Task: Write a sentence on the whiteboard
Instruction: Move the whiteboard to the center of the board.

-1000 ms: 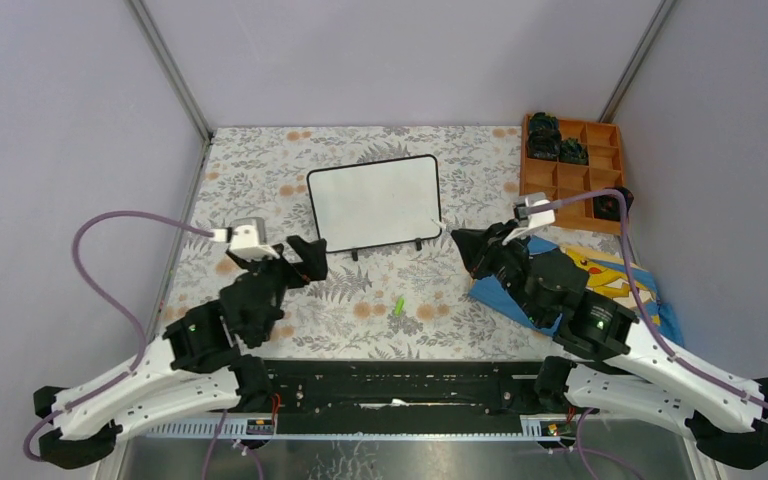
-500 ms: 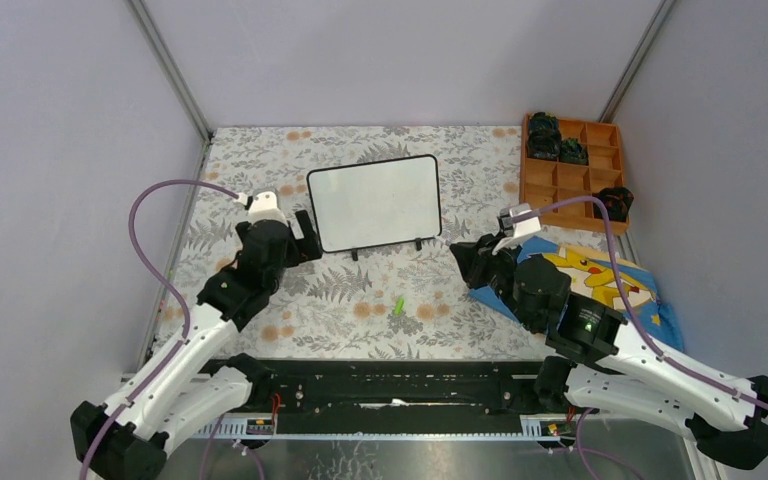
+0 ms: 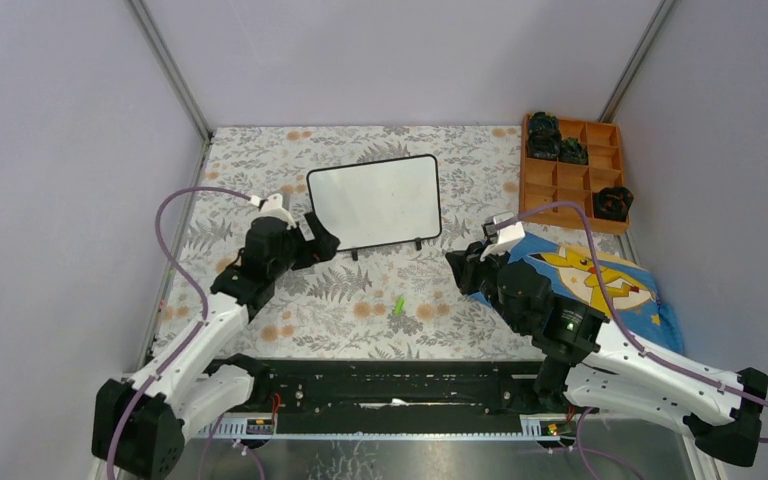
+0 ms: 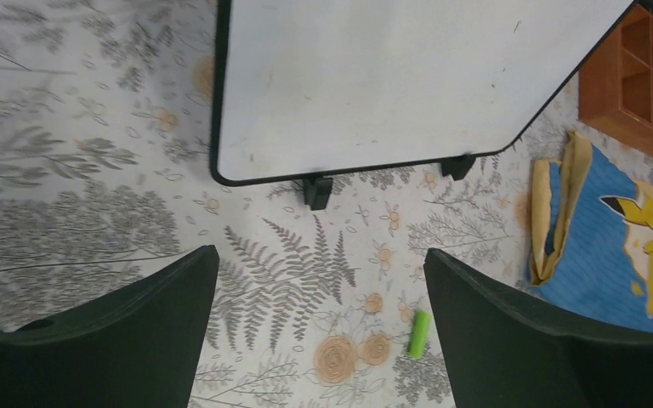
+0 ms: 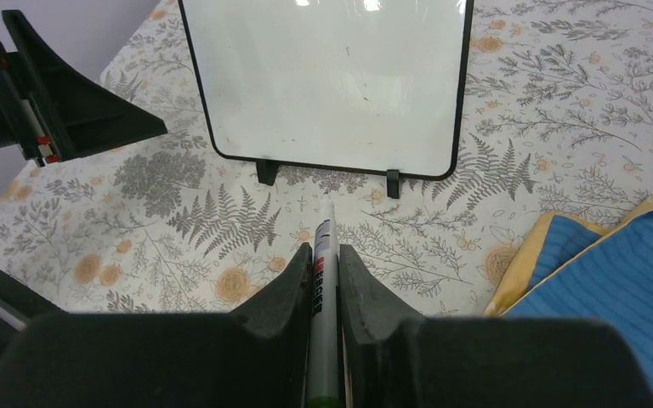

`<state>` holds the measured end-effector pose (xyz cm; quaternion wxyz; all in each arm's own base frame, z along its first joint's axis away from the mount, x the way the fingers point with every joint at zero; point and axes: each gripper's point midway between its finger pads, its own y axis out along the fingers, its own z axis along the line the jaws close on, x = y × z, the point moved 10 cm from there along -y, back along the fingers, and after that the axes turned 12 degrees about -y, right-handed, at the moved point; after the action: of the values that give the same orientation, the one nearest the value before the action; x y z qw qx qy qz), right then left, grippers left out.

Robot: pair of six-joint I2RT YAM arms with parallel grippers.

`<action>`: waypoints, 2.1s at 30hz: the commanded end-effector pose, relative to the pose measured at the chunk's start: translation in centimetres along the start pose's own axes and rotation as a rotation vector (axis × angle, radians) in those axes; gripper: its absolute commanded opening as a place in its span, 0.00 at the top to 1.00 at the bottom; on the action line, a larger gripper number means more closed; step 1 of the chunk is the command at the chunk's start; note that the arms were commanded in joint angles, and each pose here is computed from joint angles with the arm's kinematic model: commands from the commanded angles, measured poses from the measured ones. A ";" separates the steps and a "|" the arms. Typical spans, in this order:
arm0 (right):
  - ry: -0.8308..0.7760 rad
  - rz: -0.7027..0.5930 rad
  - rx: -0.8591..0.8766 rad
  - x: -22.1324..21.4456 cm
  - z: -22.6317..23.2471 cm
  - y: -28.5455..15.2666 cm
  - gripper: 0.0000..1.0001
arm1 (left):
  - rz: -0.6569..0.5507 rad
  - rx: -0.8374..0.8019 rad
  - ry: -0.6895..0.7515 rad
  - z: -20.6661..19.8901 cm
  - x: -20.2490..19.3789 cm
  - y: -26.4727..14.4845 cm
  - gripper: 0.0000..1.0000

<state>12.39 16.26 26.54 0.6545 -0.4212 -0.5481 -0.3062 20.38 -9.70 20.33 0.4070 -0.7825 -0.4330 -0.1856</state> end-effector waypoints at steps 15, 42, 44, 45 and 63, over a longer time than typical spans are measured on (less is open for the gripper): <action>0.003 -0.058 -0.007 -0.3 0.2 0.9 1.00 | 0.034 0.161 0.021 -1.9 -5.1 6.5 0.20; -0.016 -0.088 -0.047 0.4 -0.8 -0.1 1.00 | -0.045 0.297 0.107 -2.1 -8.8 12.1 0.47; -0.021 -0.088 -0.046 0.4 -0.9 -0.2 1.00 | -0.049 0.300 0.109 -2.2 -8.9 12.3 0.49; -0.021 -0.090 -0.047 0.4 -0.9 -0.3 1.00 | -0.049 0.303 0.111 -2.2 -9.0 12.4 0.49; -0.007 -0.089 -0.041 0.3 -1.1 -0.6 1.00 | -0.038 0.339 0.154 -2.5 -9.2 13.7 0.65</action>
<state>12.21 15.21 26.01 0.6352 -0.4181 -0.5644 -0.3213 25.83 -19.94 8.69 0.5702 -0.6872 -0.4205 -0.1605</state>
